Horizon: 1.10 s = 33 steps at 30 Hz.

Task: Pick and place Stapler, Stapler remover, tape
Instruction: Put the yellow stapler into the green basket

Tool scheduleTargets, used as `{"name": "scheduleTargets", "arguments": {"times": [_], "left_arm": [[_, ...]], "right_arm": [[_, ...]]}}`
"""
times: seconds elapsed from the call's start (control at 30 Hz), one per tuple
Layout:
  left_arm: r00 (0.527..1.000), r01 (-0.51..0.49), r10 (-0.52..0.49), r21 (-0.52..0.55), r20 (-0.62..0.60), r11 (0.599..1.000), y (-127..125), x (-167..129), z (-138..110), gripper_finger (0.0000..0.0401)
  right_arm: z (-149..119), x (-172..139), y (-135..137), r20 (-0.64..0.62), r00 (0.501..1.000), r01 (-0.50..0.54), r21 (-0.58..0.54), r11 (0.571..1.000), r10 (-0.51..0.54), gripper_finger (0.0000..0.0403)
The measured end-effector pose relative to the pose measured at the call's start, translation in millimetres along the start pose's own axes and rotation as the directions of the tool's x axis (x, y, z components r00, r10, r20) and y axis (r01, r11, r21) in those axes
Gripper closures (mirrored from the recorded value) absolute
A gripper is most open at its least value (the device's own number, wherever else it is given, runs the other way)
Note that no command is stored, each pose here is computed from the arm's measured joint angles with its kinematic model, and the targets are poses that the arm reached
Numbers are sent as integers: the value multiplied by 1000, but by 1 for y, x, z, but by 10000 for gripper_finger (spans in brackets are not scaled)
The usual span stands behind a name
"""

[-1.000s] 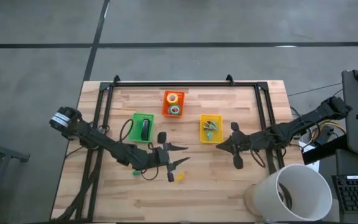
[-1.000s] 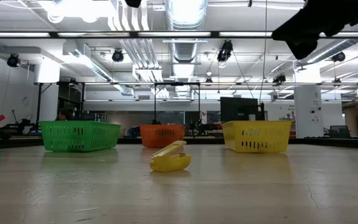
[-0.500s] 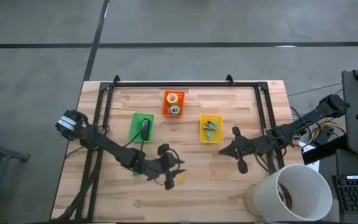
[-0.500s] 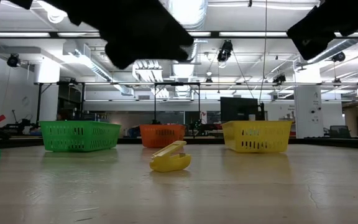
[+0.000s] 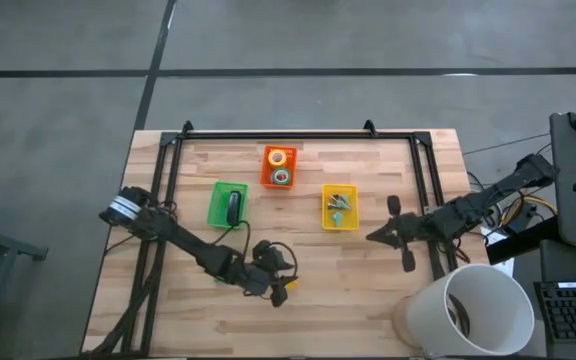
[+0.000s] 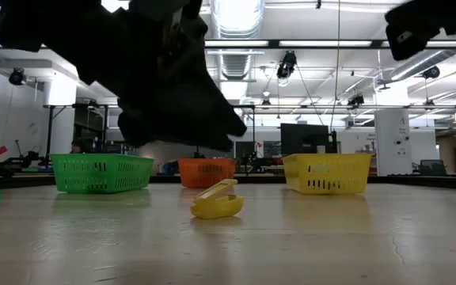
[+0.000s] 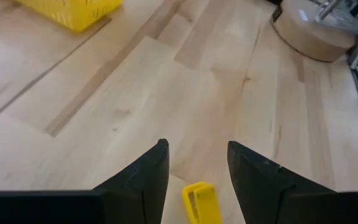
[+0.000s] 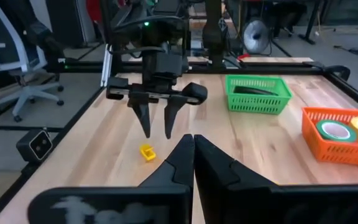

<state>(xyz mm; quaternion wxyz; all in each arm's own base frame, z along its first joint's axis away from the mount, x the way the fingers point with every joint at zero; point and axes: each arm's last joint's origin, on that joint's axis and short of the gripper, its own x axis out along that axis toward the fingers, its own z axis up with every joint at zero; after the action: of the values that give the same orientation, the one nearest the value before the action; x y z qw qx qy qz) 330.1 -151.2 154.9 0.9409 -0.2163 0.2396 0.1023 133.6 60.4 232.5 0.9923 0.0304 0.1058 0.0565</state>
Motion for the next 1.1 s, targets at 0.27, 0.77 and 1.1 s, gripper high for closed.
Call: {"name": "scheduleTargets", "arguments": {"times": [0.27,0.77,1.1], "left_arm": [[1000,4,-6,-71,-22,997,1,3,-4,236],[1000,-4,4,72,8,997,-28,-3,-23,236],[981,-181,188,119,-46,976,-31,16,-39,236]], "right_arm": [[-41,-16,-13,53,999,-9,55,998,6,394],[-82,-18,-20,48,999,-8,137,991,1,394],[-83,-18,-20,37,999,-4,141,990,-1,394]]}}
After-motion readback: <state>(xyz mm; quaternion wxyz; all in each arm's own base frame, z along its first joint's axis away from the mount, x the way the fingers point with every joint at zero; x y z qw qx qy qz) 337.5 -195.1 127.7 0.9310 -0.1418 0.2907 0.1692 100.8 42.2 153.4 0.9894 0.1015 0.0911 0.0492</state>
